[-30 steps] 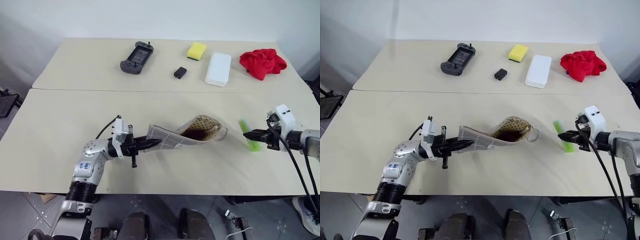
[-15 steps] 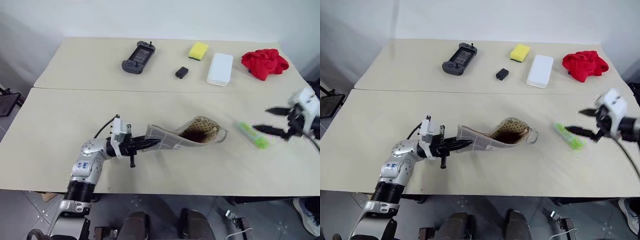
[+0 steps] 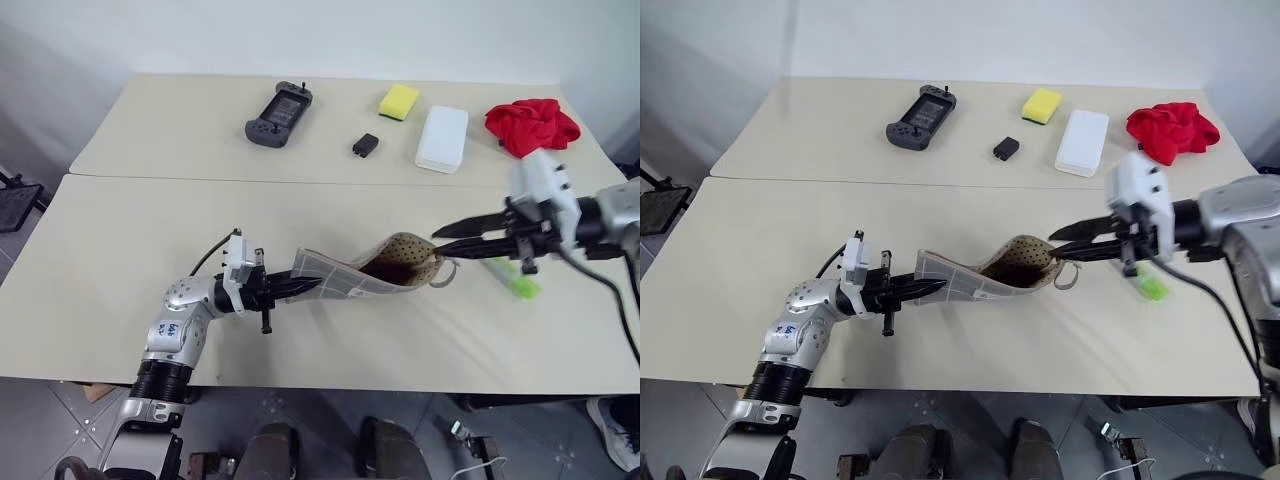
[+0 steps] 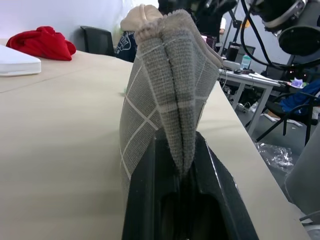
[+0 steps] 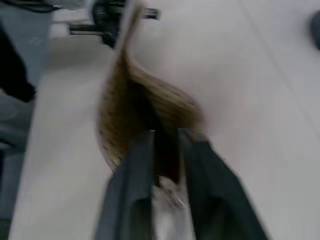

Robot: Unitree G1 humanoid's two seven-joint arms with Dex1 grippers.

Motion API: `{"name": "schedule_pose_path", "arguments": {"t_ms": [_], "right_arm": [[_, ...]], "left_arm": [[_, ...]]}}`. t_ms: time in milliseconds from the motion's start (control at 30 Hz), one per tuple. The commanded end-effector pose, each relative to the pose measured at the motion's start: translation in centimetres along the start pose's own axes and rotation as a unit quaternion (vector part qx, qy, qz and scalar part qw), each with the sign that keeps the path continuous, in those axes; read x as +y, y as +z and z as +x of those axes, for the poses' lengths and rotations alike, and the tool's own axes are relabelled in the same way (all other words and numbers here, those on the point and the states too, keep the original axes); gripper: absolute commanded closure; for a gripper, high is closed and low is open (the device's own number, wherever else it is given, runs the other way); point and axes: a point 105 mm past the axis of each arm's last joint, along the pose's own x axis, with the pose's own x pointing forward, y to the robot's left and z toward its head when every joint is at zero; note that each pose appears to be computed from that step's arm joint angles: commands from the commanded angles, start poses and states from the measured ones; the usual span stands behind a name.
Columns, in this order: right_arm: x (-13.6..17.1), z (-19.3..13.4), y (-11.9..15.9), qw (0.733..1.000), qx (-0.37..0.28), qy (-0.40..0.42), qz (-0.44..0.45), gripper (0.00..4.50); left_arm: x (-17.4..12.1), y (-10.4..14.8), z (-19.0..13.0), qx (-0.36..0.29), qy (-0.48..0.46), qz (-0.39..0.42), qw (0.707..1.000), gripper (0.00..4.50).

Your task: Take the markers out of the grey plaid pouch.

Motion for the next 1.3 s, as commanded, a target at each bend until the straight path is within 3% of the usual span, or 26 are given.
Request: {"name": "schedule_pose_path", "arguments": {"t_ms": [33,300,467,567,800,1300], "right_arm": [[0.8,1.8,0.5,0.999,0.019,0.027,-0.031,4.46],[-1.2,6.9,-0.6,0.997,0.069,-0.01,-0.039,4.46],[-1.3,9.1,-1.0,0.989,0.122,0.023,-0.083,4.46],[-1.5,9.8,-1.3,0.985,0.139,0.025,-0.101,3.92],[-1.6,11.0,-2.5,0.971,0.183,0.028,-0.153,1.64],[-4.8,12.7,-6.4,0.943,0.282,-0.011,-0.179,1.64]], "left_arm": [[0.1,0.4,0.3,-0.002,-0.002,0.013,1.0,4.5],[0.3,0.6,0.4,-0.002,-0.001,0.015,1.0,4.5],[0.4,0.4,0.9,-0.003,-0.004,0.011,1.0,4.5],[0.5,0.4,1.1,-0.006,-0.005,0.01,1.0,4.5],[0.4,0.2,0.9,-0.006,-0.003,0.009,1.0,4.5],[0.5,0.3,0.8,-0.008,0.004,0.011,1.0,4.5]]}}
